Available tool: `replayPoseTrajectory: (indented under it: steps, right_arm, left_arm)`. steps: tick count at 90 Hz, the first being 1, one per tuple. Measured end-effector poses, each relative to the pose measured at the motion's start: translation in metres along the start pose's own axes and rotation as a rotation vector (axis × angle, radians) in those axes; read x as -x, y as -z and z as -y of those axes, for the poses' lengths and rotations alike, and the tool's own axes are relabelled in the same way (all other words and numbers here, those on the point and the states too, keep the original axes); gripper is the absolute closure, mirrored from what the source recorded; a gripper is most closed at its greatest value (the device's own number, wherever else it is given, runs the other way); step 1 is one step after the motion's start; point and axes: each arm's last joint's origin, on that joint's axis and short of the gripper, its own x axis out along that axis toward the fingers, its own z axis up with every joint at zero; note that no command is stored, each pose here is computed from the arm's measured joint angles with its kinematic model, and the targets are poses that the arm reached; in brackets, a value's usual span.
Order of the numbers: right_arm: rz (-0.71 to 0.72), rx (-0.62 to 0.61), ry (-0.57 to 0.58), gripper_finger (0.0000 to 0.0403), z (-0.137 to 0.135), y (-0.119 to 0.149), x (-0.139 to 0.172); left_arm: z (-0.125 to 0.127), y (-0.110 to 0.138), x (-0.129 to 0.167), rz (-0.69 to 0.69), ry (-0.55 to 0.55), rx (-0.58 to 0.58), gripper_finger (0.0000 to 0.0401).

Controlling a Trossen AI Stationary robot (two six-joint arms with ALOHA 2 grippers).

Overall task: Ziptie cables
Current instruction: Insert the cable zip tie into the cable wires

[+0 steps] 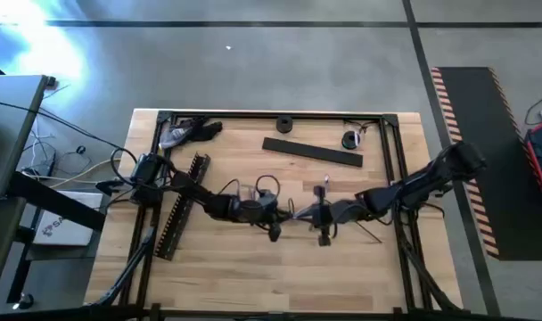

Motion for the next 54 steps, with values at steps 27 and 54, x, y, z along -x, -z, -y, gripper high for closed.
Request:
replayPoseTrajectory:
  steps: [27, 54]
  right_arm:
    - [-0.111, -0.326, 0.011, 0.0252, -0.006, 0.012, 0.004]
    - [-0.038, -0.402, 0.218, 0.0208, 0.004, 0.011, 0.003]
  left_arm:
    - [0.002, -0.021, -0.01, -0.02, -0.071, -0.145, 0.0401]
    - [-0.007, -0.015, -0.021, 0.006, -0.069, -0.16, 0.0401]
